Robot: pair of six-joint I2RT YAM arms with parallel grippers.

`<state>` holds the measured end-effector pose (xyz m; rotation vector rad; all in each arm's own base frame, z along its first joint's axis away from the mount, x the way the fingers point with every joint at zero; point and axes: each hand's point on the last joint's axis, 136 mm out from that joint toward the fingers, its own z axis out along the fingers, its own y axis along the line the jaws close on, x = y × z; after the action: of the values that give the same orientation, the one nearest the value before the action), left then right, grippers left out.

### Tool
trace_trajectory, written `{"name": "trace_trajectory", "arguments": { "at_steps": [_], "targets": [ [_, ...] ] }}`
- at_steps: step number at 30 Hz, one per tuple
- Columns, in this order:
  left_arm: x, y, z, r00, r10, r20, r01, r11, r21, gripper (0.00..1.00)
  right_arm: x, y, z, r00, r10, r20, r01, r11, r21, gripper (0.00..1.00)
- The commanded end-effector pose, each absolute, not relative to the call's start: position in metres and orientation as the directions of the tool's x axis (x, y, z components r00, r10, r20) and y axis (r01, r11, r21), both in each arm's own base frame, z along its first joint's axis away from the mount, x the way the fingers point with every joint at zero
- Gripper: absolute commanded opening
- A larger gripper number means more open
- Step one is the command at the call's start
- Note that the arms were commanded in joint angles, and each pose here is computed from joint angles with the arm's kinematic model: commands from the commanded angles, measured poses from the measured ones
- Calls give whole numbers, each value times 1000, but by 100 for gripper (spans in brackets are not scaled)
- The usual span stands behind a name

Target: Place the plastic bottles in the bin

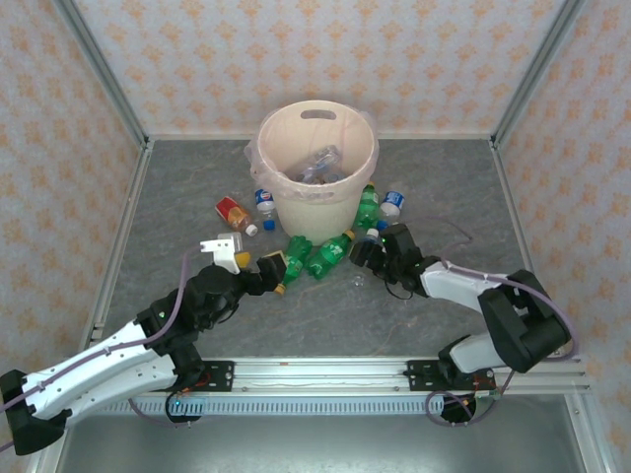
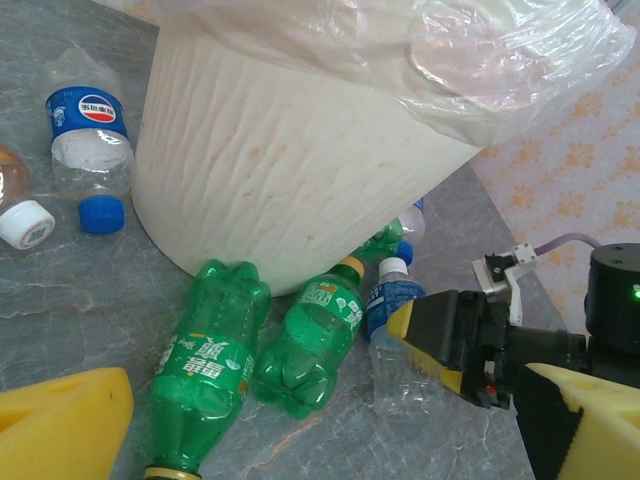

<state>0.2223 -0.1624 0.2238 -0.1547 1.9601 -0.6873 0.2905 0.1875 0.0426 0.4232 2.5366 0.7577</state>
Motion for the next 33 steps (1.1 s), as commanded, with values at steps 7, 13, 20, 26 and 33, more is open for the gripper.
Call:
{"name": "trace_trajectory", "arguments": {
  "at_steps": [7, 13, 20, 26, 33],
  "targets": [
    [221, -151, 238, -452, -411, -792, 161, 835, -526, 99, 301, 199, 49, -842, 432, -322, 147, 759, 634, 65],
    [220, -150, 240, -445, -416, -793, 162, 834, -528, 99, 302, 186, 73, -797, 462, -390, 138, 767, 626, 65],
    [222, -141, 260, -398, -418, -816, 159, 845, -510, 99, 303, 146, 149, -626, 522, -579, 112, 795, 596, 60],
    [220, -135, 277, -364, -419, -832, 171, 848, -502, 99, 298, 119, 242, -406, 545, -733, -2, 802, 597, 60],
    [218, -138, 276, -376, -415, -828, 185, 842, -506, 99, 308, 123, 331, -269, 471, -840, -138, 844, 518, 63]
  ]
}}
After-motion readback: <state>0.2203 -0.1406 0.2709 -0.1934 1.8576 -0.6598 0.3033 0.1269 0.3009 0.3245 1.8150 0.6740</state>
